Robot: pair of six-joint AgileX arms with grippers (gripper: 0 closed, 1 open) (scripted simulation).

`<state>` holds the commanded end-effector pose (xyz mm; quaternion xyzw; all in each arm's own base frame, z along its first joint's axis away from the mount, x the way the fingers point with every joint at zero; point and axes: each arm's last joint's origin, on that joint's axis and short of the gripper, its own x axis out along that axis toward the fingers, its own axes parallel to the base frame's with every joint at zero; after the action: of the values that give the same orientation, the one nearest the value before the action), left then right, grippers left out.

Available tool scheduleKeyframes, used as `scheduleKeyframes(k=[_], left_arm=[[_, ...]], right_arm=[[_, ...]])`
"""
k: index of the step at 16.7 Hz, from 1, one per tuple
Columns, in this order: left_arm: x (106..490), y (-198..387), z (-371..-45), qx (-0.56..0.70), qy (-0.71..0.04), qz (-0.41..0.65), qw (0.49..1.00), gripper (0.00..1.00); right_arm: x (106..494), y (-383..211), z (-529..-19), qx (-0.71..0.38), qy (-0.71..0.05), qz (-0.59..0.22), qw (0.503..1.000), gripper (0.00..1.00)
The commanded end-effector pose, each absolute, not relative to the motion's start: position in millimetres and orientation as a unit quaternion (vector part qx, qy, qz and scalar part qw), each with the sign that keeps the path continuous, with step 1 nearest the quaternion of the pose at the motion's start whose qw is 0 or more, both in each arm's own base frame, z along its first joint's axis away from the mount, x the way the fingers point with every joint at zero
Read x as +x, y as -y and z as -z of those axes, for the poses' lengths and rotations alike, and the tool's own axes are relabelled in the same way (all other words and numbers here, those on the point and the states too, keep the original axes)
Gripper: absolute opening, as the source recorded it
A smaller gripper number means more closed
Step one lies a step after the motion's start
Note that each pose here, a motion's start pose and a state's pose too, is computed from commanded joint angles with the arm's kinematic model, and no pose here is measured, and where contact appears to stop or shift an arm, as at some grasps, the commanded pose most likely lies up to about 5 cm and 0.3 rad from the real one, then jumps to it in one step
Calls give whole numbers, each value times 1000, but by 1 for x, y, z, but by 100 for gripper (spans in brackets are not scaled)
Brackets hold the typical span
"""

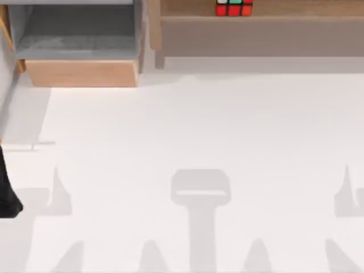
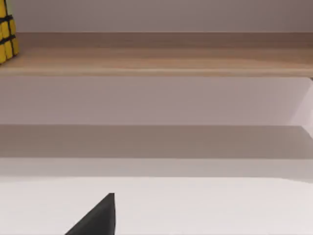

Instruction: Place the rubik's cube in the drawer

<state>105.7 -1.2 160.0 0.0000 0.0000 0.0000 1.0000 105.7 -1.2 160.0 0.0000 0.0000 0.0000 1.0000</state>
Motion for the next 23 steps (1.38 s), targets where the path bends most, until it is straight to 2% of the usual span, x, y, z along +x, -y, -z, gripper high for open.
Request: scheduleKeyframes(k=[5, 8, 11, 14, 17, 20, 23], left_arm=[[107, 4, -173, 1, 2, 2, 1000, 100], [114, 9, -205, 1, 9, 3, 1000, 100], [136, 20, -253, -1, 23, 1, 1000, 100], [183, 45, -300, -7, 31, -1, 999, 100], [250, 92, -328, -17, 40, -3, 999, 100], [313, 159, -324, -26, 45, -3, 999, 100], [355, 232, -292, -29, 43, 0, 999, 100]], right_arm=[[106, 1, -160, 0, 0, 0, 1000, 100], [106, 1, -160, 0, 0, 0, 1000, 100], [106, 1, -160, 0, 0, 0, 1000, 100], [106, 1, -160, 0, 0, 0, 1000, 100], [106, 1, -160, 0, 0, 0, 1000, 100], [106, 1, -160, 0, 0, 0, 1000, 100], [106, 1, -160, 0, 0, 0, 1000, 100]])
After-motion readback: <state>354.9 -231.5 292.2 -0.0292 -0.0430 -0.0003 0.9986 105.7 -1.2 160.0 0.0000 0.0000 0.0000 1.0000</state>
